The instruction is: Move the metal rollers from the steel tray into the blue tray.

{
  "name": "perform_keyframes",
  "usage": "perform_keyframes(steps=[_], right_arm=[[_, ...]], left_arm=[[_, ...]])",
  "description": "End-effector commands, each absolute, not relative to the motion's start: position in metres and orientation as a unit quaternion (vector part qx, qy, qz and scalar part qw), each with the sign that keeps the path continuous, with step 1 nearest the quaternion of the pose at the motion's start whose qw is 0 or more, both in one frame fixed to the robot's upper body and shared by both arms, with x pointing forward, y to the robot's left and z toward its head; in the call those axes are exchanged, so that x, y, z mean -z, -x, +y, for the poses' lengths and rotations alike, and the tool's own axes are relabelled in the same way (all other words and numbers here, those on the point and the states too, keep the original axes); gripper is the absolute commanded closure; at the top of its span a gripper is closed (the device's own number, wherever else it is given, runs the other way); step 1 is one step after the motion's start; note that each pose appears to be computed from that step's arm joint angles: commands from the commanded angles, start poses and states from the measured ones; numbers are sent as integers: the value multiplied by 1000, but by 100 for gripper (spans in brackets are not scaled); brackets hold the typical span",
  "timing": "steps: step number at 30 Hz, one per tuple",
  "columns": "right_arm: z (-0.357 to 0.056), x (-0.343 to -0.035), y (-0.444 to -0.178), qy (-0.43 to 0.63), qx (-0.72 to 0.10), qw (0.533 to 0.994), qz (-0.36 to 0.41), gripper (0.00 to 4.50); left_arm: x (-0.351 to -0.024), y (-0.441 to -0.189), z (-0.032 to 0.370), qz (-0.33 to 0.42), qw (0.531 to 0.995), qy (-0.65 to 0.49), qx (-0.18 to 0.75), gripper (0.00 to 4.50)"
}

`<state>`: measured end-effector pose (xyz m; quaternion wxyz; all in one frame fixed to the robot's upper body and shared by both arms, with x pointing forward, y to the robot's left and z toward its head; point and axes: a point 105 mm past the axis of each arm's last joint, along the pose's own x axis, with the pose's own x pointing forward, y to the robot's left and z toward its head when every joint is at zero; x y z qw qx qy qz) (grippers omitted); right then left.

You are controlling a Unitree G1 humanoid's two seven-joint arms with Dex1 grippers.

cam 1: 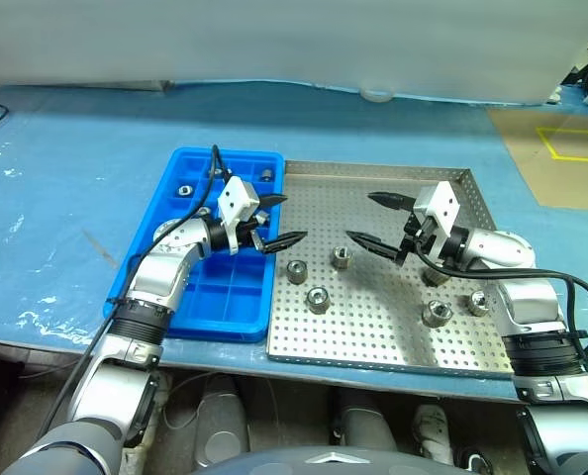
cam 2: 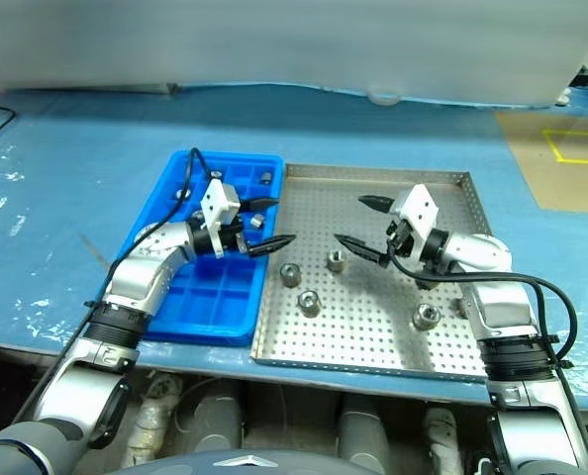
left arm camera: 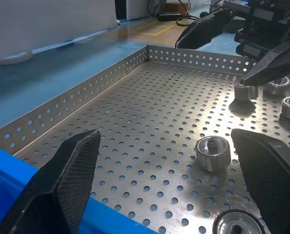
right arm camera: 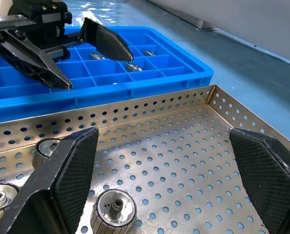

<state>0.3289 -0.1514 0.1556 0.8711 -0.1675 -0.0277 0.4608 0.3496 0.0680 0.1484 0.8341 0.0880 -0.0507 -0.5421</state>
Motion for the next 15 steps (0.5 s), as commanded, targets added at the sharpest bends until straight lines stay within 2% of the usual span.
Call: perform_keyframes(steps=[1, 15], right_arm=[[-149, -164, -328, 175, -464, 867, -50, 2], [-151, -164, -327, 176, -459, 870, -47, 2]], left_arm=[[-158, -348, 68, -70, 830, -102, 543, 0], [-155, -347, 64, -66, 827, -105, 549, 0]])
